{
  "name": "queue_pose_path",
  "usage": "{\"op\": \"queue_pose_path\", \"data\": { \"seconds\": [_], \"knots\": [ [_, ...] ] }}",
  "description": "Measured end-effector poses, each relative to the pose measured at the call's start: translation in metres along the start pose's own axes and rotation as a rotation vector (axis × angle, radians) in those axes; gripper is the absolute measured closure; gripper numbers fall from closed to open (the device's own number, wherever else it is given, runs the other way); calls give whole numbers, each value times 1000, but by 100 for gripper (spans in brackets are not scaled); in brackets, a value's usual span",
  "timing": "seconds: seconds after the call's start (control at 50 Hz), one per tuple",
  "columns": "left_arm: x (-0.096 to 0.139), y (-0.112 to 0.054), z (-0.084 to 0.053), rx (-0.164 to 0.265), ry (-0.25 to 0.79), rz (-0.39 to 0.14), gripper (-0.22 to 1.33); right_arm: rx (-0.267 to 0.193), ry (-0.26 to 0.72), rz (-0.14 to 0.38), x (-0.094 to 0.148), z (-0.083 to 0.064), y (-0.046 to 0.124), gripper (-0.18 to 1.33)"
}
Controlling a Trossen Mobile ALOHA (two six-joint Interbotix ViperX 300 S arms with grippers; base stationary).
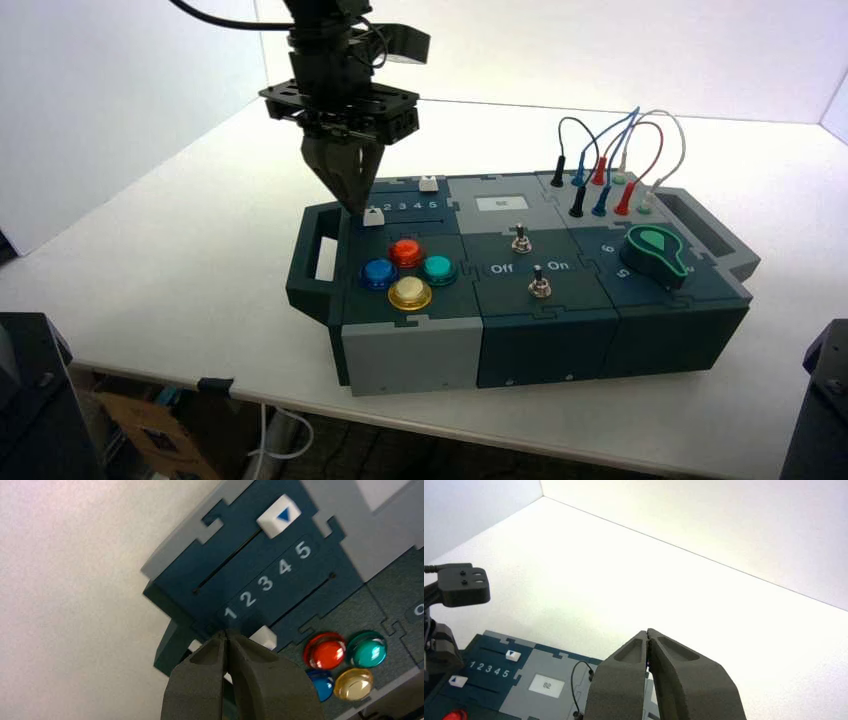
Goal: Move the bottom slider to position 3.
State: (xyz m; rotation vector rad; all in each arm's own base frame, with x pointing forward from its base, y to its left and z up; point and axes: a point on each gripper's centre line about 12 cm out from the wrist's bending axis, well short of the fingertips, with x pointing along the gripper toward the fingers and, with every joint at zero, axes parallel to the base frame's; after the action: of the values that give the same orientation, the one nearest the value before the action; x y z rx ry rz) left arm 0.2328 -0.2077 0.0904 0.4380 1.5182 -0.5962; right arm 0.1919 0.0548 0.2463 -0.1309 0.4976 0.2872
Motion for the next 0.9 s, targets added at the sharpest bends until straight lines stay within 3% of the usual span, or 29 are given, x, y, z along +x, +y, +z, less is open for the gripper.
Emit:
{"op": "queue_pose_path", "data": {
  "seconds": [0.48,0.9],
  "knots": [
    [-18,-12,-12,18,-18,-18,128,-1,-8,-2,0,1,0,129],
    [-8,-19,-14,39,19,-20,128,1,-9,-2,0,1,0,129]
  ]
}}
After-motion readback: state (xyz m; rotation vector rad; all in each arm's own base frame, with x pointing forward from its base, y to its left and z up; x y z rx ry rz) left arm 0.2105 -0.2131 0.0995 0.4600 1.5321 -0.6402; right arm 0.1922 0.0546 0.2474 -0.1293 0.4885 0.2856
